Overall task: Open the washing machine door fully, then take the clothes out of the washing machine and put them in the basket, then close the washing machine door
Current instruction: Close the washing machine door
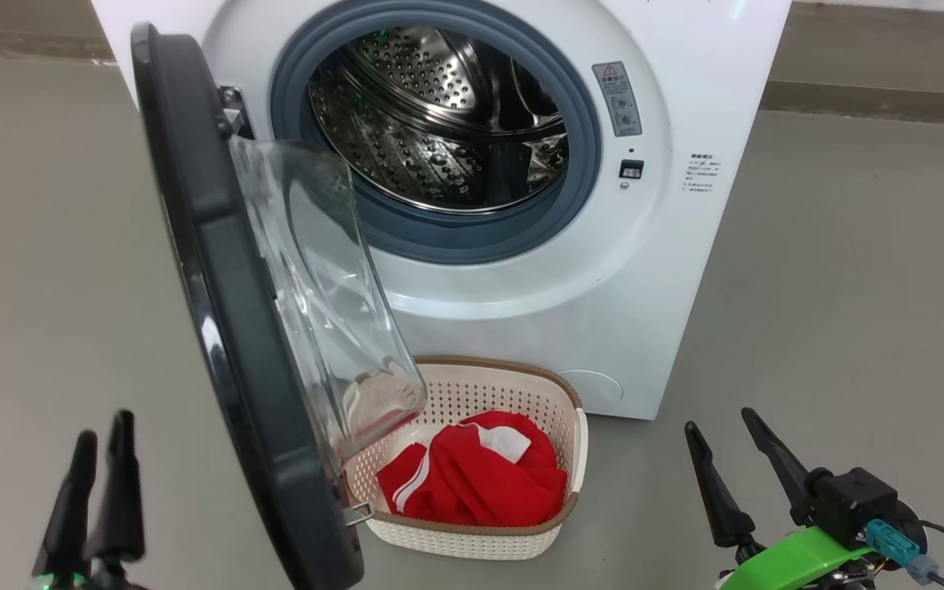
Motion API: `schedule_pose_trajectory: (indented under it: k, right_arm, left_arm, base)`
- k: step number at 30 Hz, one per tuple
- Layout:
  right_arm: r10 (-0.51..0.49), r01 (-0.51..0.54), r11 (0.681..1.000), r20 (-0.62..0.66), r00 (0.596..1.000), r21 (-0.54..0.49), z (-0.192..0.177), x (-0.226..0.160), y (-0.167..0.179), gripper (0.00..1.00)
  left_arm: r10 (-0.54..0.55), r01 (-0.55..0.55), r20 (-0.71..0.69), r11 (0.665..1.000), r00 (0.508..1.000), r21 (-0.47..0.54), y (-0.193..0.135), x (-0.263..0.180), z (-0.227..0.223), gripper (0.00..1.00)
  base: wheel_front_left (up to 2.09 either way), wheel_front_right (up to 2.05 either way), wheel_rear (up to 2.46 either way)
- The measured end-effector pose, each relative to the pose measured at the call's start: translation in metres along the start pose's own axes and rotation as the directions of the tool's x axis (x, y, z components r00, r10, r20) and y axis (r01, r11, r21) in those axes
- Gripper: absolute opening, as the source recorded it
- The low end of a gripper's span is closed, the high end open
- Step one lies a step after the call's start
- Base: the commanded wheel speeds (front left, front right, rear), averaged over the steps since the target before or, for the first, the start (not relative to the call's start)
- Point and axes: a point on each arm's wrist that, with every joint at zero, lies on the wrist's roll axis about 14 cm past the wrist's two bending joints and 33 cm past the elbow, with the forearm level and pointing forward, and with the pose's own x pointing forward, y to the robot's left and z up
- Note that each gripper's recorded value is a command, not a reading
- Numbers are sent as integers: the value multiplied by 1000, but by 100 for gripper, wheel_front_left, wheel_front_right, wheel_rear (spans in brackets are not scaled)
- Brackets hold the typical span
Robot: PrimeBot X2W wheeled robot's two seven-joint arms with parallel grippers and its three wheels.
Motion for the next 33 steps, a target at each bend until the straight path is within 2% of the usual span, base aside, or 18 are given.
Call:
schedule_pose_trajectory:
  k: [2, 5, 9, 10, 12, 20, 33]
  right_arm:
    - [1, -1, 1000, 1, 1000, 0, 0, -1, 0, 100]
    - [2, -2, 1000, 4, 1000, 0, 1, -1, 1, 100]
    - [-2, 2, 1000, 7, 1000, 0, 2, -2, 0, 100]
    - [-2, 2, 1000, 7, 1000, 0, 2, -2, 0, 100]
    - [-4, 4, 1000, 8, 1000, 0, 3, -3, 0, 100]
    - [-9, 9, 1000, 5, 1000, 3, 1, -2, -2, 100]
    - [-13, 13, 1000, 9, 1000, 1, 3, -3, -3, 100]
  left_arm:
    - [-6, 6, 1, 988, 1000, 152, 5, -5, -6, 100]
    - [-23, 25, -9, 933, 1000, 358, 14, -11, -14, 100]
    - [1, 21, -44, 855, 999, 519, 27, -16, -28, 100]
    - [1, 21, -44, 855, 999, 519, 27, -16, -28, 100]
    - [16, 14, -50, 831, 999, 557, 32, -18, -31, 100]
    - [44, -17, -30, 794, 999, 608, 36, -18, -32, 100]
    - [72, -39, -28, 785, 997, 618, 44, -22, -33, 100]
  base:
    - [0, 0, 0]
    - [0, 0, 0]
    - [0, 0, 0]
    - [0, 0, 0]
    - [0, 0, 0]
    - [0, 0, 0]
    - [0, 0, 0]
